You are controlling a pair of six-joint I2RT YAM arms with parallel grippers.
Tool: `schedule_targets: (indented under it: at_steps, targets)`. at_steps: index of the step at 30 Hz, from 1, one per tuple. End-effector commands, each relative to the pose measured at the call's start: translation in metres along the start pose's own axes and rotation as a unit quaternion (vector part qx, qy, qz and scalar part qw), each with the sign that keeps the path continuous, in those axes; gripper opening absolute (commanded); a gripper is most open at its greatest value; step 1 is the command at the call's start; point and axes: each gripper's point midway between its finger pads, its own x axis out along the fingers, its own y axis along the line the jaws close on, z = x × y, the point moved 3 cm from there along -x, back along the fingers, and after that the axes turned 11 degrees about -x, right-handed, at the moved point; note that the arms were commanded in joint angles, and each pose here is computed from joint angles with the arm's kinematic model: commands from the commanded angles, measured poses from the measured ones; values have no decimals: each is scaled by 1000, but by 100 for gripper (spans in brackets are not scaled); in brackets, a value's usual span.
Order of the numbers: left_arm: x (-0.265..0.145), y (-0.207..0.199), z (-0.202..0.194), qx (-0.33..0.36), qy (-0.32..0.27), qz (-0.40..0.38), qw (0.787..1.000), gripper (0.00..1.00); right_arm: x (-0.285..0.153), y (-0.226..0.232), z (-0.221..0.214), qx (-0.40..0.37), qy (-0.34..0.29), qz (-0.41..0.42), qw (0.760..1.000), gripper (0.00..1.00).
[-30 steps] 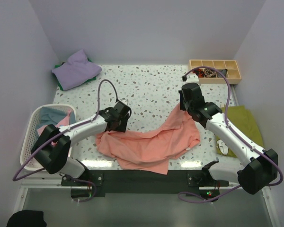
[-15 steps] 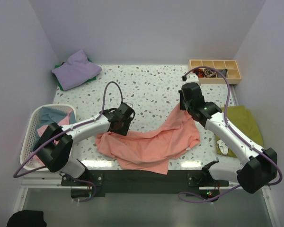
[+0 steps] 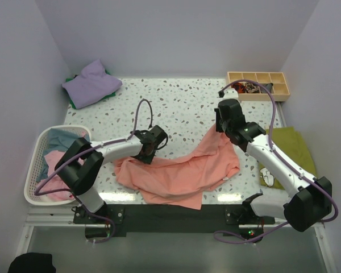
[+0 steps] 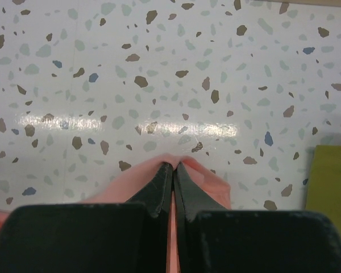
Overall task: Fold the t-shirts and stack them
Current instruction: Flatten out the tshirt
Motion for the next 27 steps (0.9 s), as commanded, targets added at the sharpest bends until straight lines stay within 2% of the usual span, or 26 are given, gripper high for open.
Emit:
schedule_targets:
  at_steps: [1, 2, 3, 5, 6, 7, 12, 19, 24, 27]
  targets:
    - [2, 10, 10, 9, -22, 59, 998, 48, 0, -4, 8, 6, -20, -4, 1000, 0]
    - [1, 11, 12, 3, -29, 62, 998, 40, 1, -4, 8, 5, -19, -4, 1000, 0]
    - [0, 11, 13, -1, -33, 60, 998, 25, 1, -4, 7, 4, -19, -3, 1000, 0]
    - [-6, 11, 21, -15, -53, 58, 997, 13, 0, -5, 7, 3, -17, -5, 1000, 0]
    - [-9, 10, 25, -20, -60, 51, 997, 3, -2, -7, 8, 4, -21, -9, 1000, 0]
    - [-16, 9, 32, -27, -74, 42, 996, 0, -4, -8, 10, 4, -24, -9, 1000, 0]
    - [-50, 14, 57, -61, -136, 15, 989, 0, -27, -21, 23, 5, -47, -19, 999, 0]
    - [-146, 46, 91, -140, -245, -37, 959, 0, -87, -45, 57, 37, -111, -20, 993, 0]
    - [-207, 73, 91, -185, -307, -91, 929, 0, -136, -66, 67, 62, -158, -22, 985, 0]
    - [-235, 86, 83, -201, -318, -120, 919, 0, -165, -77, 75, 72, -180, -20, 981, 0]
